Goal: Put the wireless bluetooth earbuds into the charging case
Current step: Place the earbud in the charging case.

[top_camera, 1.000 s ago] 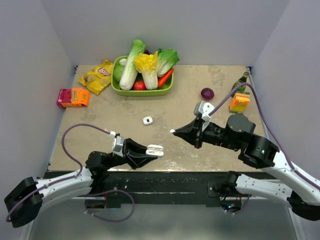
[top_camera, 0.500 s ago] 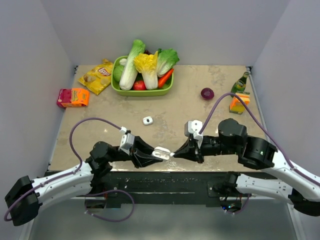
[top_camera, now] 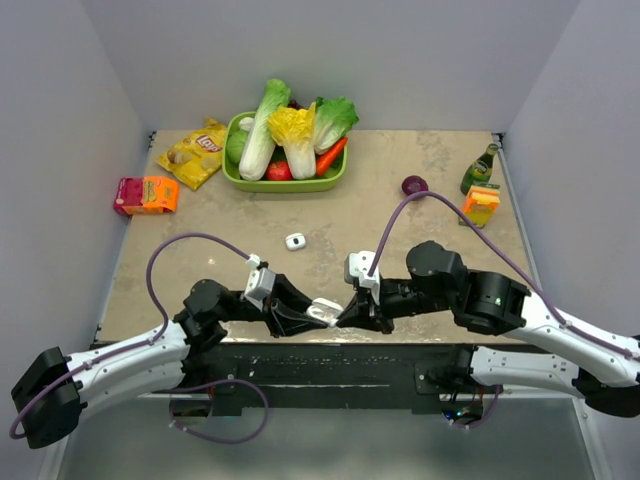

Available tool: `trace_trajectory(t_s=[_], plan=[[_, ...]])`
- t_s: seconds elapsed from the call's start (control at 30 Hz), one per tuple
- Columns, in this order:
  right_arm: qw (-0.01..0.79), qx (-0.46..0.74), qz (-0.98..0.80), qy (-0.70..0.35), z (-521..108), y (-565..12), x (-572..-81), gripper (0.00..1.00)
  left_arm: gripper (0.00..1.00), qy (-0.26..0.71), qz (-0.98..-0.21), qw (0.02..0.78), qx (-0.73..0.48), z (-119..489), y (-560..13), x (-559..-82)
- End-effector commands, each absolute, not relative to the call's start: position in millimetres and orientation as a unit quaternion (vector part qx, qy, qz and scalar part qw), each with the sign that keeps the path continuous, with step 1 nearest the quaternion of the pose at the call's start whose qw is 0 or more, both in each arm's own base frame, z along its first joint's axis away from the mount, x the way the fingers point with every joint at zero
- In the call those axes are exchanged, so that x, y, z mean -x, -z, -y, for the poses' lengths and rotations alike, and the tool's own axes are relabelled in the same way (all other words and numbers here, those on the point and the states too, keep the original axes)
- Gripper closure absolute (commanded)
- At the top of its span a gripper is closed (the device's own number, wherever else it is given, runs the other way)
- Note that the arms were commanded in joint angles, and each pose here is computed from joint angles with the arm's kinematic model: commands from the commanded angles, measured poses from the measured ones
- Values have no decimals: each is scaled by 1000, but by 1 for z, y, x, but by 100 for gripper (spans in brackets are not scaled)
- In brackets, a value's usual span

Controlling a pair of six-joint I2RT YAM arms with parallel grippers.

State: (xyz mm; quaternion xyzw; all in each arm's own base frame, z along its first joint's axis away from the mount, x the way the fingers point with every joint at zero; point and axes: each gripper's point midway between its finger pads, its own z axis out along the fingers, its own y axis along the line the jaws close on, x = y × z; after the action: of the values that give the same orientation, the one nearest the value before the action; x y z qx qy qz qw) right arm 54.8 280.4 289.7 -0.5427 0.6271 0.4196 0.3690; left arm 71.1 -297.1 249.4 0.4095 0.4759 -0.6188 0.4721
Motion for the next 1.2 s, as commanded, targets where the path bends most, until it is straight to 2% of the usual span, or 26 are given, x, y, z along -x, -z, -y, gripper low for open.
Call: trace_trajectory(t_s=[0.0,0.3,0.9,1.0,1.03,1.17], plan=[[382,534,-633,-410,-284,-291,-61,100,100,626,-433,497,-418,297,-277,-67],[405,516,-647,-390,-286,-289,-74,100,100,631,-422,501,-415,294,-282,-64],[378,512,-660,-399,-301,-274,-68,100,100,629,-411,521,-405,291,-290,-66],[394,498,-661,-400,-298,-284,-71,82,100,628,-413,520,-405,291,-288,-66],[399,495,-659,-401,-296,-289,-72,73,100,628,-415,519,-405,291,-286,-67],[437,464,-652,-411,-290,-317,-77,61,100,626,-423,515,-405,292,-279,-68]])
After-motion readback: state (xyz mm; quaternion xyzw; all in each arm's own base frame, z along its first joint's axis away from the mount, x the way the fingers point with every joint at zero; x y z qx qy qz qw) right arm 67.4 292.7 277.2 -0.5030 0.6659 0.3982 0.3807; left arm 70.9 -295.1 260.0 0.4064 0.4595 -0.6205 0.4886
